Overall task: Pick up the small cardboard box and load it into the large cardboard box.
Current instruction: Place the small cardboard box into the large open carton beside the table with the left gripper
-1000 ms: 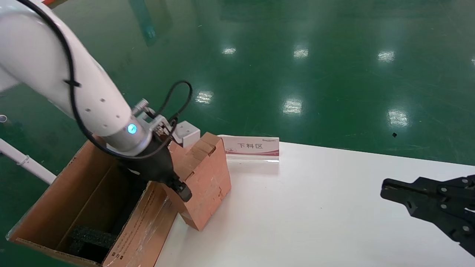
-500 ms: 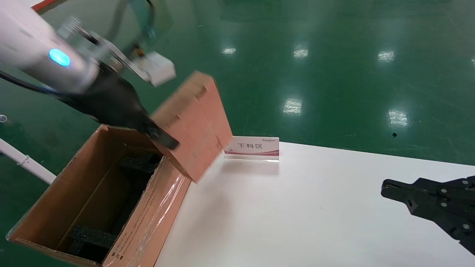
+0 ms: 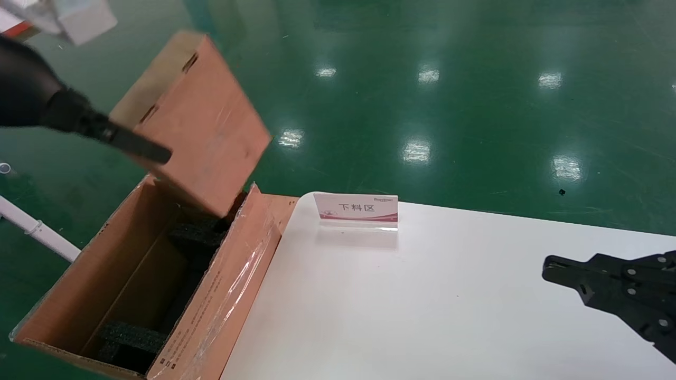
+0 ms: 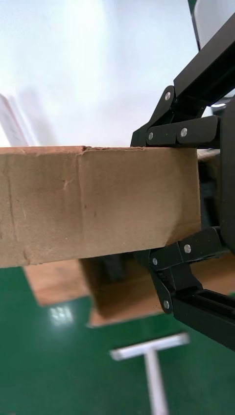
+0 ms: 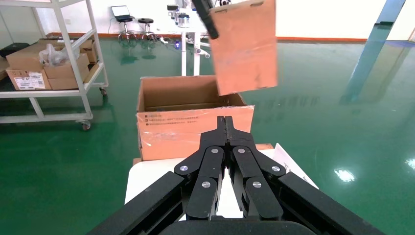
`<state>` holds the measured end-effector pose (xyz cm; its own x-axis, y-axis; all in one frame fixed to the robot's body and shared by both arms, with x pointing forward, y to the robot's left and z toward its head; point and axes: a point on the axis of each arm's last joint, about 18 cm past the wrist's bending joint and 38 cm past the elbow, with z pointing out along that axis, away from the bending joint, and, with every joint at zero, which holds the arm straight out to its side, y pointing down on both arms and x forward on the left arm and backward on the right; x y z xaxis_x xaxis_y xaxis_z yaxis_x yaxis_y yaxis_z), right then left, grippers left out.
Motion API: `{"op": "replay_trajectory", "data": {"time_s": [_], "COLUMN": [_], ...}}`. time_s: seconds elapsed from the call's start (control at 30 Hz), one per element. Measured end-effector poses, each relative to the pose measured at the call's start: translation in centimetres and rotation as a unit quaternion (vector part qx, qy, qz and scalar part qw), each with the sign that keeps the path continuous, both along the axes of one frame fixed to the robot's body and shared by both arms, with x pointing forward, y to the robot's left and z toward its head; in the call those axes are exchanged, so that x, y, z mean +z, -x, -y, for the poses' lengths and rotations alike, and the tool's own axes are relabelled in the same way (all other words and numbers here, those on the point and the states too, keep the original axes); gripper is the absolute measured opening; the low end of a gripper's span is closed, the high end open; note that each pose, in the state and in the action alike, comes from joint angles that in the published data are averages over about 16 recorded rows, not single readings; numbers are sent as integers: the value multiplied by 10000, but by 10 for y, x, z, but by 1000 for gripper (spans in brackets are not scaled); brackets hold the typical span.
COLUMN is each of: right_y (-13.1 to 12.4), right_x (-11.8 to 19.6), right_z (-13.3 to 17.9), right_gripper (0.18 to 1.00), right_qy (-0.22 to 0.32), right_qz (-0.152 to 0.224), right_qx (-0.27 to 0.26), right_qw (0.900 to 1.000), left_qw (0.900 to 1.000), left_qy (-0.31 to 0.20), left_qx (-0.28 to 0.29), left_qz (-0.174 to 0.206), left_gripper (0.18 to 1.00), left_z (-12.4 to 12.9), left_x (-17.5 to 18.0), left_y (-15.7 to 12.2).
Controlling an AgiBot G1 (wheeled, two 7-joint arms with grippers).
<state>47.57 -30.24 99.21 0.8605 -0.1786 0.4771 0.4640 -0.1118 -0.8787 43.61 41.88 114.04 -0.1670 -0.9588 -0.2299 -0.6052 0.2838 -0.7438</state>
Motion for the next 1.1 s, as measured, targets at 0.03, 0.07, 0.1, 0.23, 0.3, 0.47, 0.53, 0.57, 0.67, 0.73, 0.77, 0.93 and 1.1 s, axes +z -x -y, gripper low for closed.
{"op": "replay_trajectory", "data": {"time_s": [0.03, 0.07, 0.1, 0.23, 0.3, 0.47, 0.53, 0.57, 0.67, 0.73, 0.77, 0.93, 1.1], "right_y": [0, 0, 0, 0, 0, 0, 0, 0, 0, 0, 0, 0, 0], "right_x": [0, 0, 0, 0, 0, 0, 0, 0, 0, 0, 0, 0, 0], "right_z": [0, 0, 0, 0, 0, 0, 0, 0, 0, 0, 0, 0, 0], "right_gripper": [191, 191, 191, 191, 191, 191, 191, 191, 191, 191, 191, 191, 191], "right_qy": [0, 0, 0, 0, 0, 0, 0, 0, 0, -1, -1, -1, -2], "right_qz": [0, 0, 0, 0, 0, 0, 0, 0, 0, 0, 0, 0, -1], "right_qx": [0, 0, 0, 0, 0, 0, 0, -1, -1, -1, -2, -2, -3], "right_qw": [10000, 10000, 10000, 10000, 10000, 10000, 10000, 10000, 10000, 10000, 10000, 10000, 10000], "left_qw": [10000, 9998, 9996, 9976, 9962, 9923, 9907, 9899, 9879, 9868, 9864, 9850, 9850], "left_qy": [21, 43, 68, 139, 168, 239, 260, 269, 282, 289, 295, 314, 310], "left_qx": [79, 156, 233, 542, 685, 984, 1084, 1129, 1242, 1299, 1321, 1383, 1383], "left_qz": [-50, -105, -166, -412, -519, -720, -785, -814, -884, -919, -934, -983, -981], "left_gripper": [417, 416, 416, 416, 416, 415, 415, 415, 414, 414, 414, 413, 413], "left_z": [-5, -11, -16, -37, -47, -69, -77, -80, -88, -92, -94, -98, -98], "left_x": [-3, -7, -12, -31, -41, -63, -71, -74, -83, -88, -90, -95, -95], "left_y": [1, 3, 4, 7, 8, 11, 12, 12, 13, 14, 14, 15, 15]}}
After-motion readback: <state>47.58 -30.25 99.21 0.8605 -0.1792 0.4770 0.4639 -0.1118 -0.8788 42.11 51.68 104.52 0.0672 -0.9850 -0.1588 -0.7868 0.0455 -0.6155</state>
